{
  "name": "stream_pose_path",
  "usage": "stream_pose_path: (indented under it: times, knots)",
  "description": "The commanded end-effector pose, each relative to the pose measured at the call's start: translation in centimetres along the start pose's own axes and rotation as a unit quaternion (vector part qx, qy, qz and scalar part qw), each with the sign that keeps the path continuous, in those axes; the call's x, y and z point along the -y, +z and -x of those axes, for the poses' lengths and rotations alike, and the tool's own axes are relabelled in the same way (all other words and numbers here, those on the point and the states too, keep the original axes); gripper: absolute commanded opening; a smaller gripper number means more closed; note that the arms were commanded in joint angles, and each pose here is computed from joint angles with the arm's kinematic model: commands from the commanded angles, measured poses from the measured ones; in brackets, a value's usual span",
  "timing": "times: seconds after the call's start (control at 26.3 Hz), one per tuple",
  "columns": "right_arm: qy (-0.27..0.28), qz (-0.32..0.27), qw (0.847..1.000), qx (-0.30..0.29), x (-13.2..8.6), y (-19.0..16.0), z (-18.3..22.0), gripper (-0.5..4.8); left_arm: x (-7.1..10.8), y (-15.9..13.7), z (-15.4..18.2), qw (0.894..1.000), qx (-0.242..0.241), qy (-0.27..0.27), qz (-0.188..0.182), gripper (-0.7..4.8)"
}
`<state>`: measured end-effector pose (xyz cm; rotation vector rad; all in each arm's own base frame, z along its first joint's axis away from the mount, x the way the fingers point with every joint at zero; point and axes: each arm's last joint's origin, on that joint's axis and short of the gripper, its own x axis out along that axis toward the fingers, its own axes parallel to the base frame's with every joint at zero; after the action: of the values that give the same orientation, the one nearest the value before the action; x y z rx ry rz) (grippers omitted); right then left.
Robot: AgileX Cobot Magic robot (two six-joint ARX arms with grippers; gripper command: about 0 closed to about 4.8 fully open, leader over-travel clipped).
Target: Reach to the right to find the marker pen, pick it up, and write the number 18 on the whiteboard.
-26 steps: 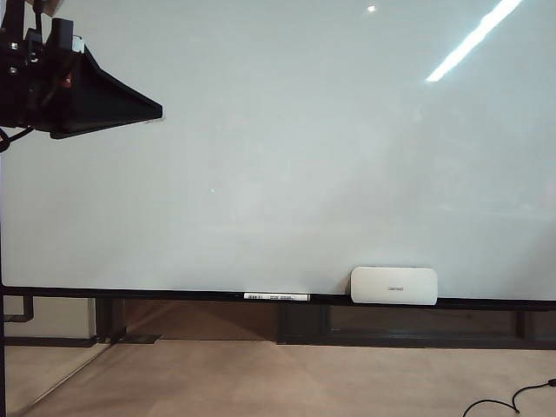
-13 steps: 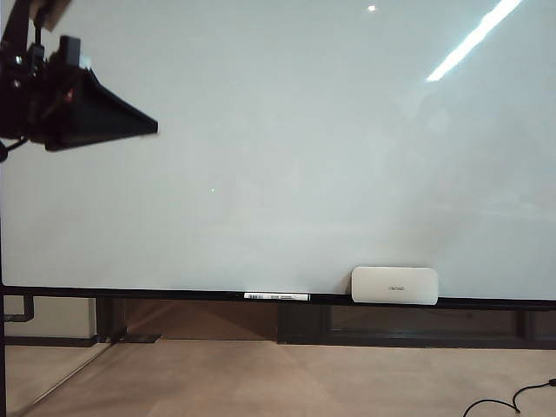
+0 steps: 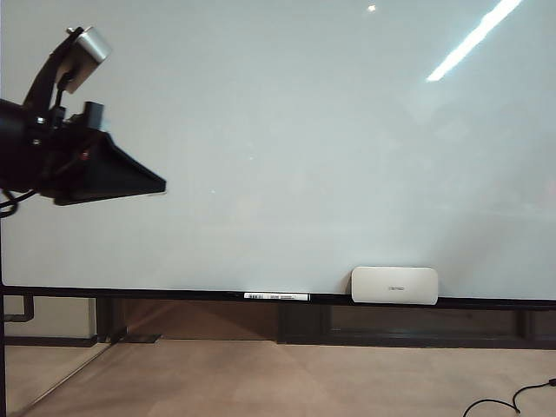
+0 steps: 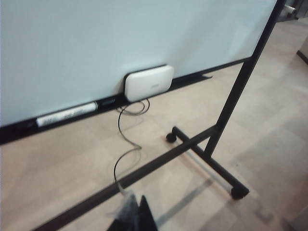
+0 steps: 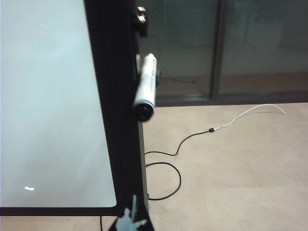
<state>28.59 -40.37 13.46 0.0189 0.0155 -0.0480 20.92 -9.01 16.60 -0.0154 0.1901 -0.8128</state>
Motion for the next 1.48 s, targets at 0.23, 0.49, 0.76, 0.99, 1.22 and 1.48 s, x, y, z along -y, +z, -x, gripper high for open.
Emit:
stream_pose_path:
  times: [0.23, 0.49, 0.76, 0.99, 1.22, 1.48]
  knots:
    - [-0.004, -0.02, 0.999, 0.044, 1.1, -2.6, -0.8, 0.01, 0.3, 0.5, -0.3, 1.0, 0.024, 0.011, -0.008, -0.05]
    - [0.006, -0.019, 0.998, 0.053, 0.8, -3.0, -3.1, 0.11, 0.2, 0.5, -0.3, 0.999, 0.024, 0.023, -0.006, -0.05]
    - [-0.006, -0.005, 0.999, 0.048, -0.1, -3.3, -4.7, 0.08, 0.2, 0.4, -0.2, 0.999, 0.019, 0.025, -0.004, -0.05]
    - [-0.009, 0.01, 0.999, 0.039, -0.2, -3.3, -5.2, 0.77, 0.1, 0.1, -0.3, 0.999, 0.001, 0.033, 0.001, -0.05]
    - [-0.017, 0.02, 0.999, 0.041, -0.2, -3.3, -5.2, 1.73, 0.1, -0.1, -0.3, 0.999, -0.004, 0.033, 0.003, -0.05]
    - [-0.023, 0.02, 0.999, 0.04, -0.1, -3.3, -5.2, 1.94, 0.1, -0.1, -0.3, 0.999, -0.008, 0.033, 0.005, -0.05]
